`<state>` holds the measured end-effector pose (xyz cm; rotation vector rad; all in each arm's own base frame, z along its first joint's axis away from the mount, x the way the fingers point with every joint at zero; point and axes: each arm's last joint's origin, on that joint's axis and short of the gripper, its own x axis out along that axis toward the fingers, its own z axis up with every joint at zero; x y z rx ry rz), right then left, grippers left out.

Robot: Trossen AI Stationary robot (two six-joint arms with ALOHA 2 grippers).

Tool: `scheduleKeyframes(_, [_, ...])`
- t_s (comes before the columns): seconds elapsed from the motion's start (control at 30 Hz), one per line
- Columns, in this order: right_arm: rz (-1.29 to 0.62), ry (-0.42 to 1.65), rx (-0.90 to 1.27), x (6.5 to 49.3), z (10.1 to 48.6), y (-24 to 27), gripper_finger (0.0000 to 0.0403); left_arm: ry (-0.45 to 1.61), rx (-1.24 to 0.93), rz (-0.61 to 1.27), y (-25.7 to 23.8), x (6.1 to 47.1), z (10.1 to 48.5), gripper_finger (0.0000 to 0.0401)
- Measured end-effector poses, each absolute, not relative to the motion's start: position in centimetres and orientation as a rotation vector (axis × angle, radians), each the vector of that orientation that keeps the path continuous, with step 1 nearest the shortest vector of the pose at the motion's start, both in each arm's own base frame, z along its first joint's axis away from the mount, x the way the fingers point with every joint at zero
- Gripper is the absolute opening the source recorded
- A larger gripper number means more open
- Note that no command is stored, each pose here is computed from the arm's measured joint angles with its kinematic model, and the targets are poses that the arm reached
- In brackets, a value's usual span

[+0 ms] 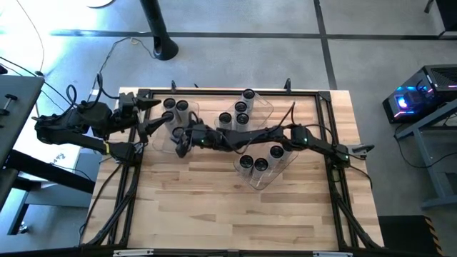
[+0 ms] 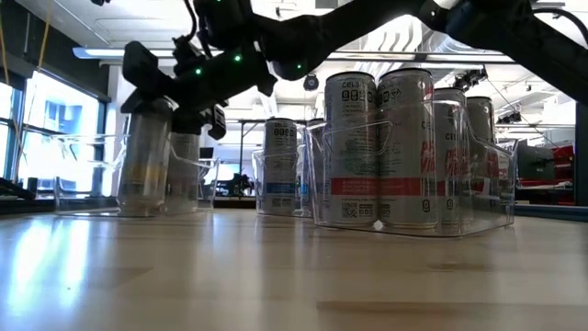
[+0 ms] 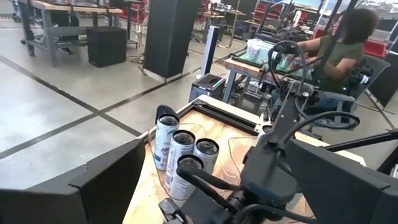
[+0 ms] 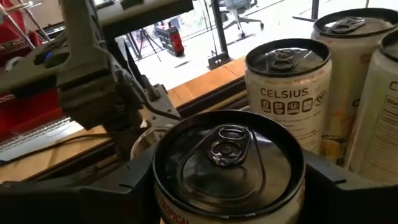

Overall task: Sort soda cans
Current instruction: Put the white-yellow soda can into the top left transparent bin

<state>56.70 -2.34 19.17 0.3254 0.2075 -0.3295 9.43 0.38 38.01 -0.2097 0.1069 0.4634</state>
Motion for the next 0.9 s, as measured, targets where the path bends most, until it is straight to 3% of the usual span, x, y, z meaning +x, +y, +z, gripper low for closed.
scheduleKeyframes(0.77, [-0.353, 0.206, 0.152, 56.7, 19.4, -1.2, 0.0235, 0.109, -0.211, 0.453, 0.4, 9.4, 38.0, 0.0383])
scheduleKeyframes(0.9, [-0.360, 0.209, 0.166, 56.7, 19.3, -1.3, 0.0286, 0.109, -0.211, 0.453, 0.4, 9.4, 38.0, 0.0383])
